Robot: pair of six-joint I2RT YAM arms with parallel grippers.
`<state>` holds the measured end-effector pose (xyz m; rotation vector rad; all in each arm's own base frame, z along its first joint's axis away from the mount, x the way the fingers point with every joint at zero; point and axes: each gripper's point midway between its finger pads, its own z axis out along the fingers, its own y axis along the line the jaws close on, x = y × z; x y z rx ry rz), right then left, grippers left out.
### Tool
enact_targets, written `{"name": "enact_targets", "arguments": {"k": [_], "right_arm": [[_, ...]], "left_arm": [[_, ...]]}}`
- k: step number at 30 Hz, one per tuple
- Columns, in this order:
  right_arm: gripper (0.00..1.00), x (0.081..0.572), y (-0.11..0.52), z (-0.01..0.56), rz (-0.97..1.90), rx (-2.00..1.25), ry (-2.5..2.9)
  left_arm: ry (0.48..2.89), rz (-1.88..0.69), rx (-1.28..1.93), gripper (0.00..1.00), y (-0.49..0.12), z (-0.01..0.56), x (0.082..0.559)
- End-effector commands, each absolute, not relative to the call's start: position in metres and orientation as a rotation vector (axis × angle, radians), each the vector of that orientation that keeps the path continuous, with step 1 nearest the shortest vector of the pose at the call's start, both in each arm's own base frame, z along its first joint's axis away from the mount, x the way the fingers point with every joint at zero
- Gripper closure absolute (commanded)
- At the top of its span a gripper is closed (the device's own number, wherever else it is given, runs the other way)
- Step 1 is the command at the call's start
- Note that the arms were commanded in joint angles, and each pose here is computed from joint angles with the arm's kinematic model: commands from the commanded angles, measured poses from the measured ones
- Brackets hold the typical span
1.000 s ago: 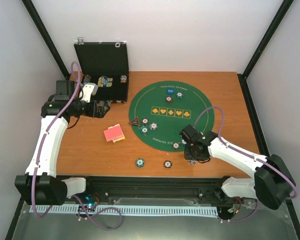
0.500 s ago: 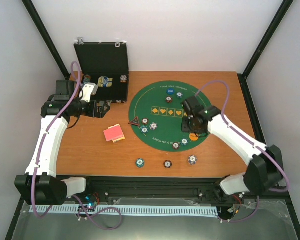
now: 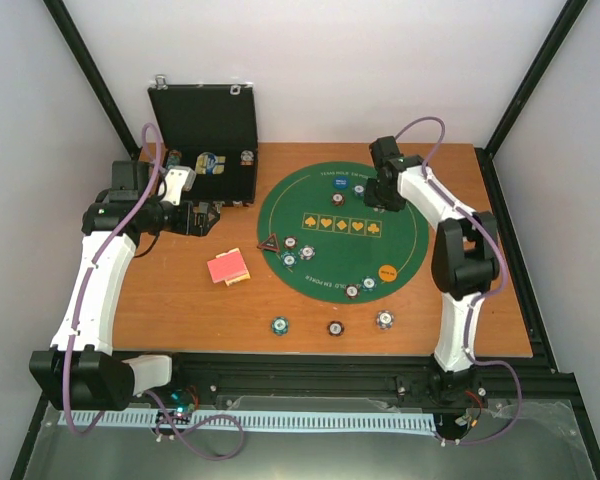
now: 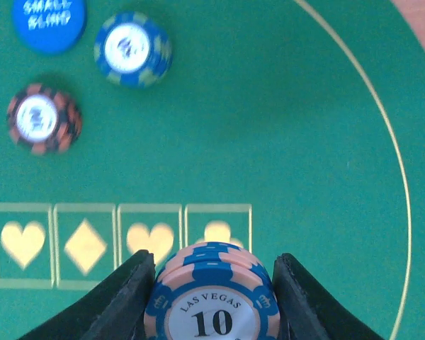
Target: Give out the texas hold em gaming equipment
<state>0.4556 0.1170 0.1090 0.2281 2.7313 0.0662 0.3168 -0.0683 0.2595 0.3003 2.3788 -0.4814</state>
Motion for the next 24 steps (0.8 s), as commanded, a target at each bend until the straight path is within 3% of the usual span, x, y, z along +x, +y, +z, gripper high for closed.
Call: {"name": "enact_targets", "arguments": {"k": [1, 9, 24], "right_arm": [[0.72, 0.491, 0.105, 0.097, 0.035, 0.234, 2.732], [0.72, 0.540, 0.091, 0.068, 0.030, 0.265, 2.735], [0.69, 0.577, 0.092, 0.027, 0.103, 0.307, 2.751]], "left_arm": [[2.365, -0.488, 0.306, 0.00, -0.068, 0.268, 0.316], [2.368, -0.510, 0.311, 0.00, -0.071, 0.263, 0.317], [2.387, -0.509, 0.316, 0.00, -0.070, 0.255, 0.319]]}}
